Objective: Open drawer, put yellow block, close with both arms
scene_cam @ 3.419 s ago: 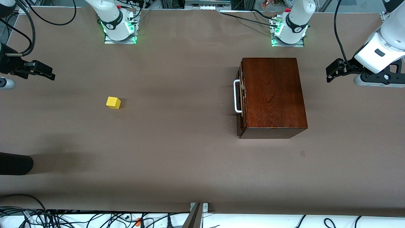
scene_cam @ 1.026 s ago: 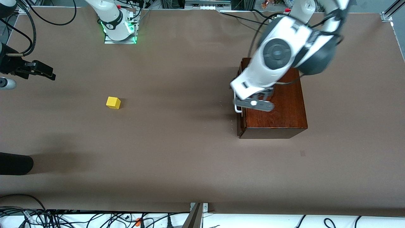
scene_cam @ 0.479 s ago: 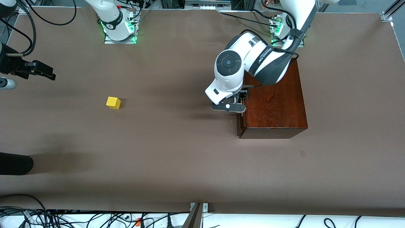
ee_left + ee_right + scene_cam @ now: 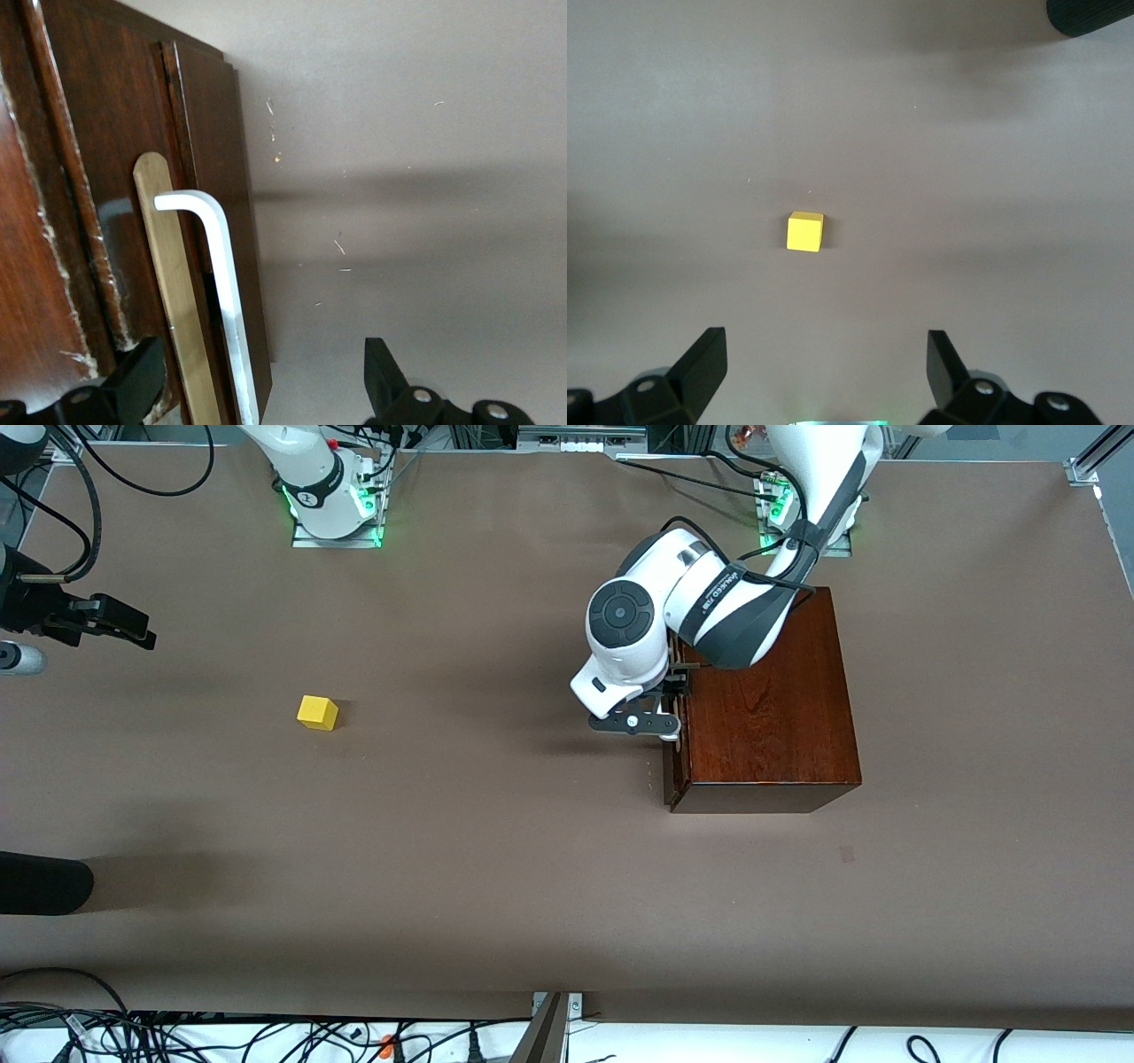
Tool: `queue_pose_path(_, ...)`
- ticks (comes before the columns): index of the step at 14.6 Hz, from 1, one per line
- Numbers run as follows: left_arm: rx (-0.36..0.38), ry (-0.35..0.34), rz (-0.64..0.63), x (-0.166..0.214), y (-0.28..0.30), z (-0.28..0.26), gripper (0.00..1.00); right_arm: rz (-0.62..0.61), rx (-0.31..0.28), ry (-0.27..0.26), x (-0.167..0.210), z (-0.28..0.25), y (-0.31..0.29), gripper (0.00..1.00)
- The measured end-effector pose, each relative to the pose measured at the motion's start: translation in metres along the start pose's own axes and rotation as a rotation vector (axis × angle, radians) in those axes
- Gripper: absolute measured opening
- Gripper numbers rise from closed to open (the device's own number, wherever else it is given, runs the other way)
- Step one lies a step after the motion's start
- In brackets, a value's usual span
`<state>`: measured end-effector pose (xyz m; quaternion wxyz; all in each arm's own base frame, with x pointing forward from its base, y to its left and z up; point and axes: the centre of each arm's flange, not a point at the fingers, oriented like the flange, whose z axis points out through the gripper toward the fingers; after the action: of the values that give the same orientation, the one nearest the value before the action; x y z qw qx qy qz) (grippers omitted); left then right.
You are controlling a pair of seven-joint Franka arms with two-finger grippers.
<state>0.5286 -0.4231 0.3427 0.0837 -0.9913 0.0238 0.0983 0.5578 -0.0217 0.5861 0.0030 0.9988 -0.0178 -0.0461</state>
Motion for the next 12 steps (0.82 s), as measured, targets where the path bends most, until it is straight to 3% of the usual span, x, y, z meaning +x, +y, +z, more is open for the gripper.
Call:
queue_pose_path(5, 0.033, -0.025, -0.002, -0.009, 0.005, 0.019, 1.00, 0.000, 0.000, 0.000, 0.000, 0.000, 0.000, 1.00)
queue_pose_path(12, 0.077, 0.010, -0.002, -0.006, 0.007, 0.029, 1.00, 0.000, 0.000, 0.000, 0.000, 0.000, 0.000, 1.00)
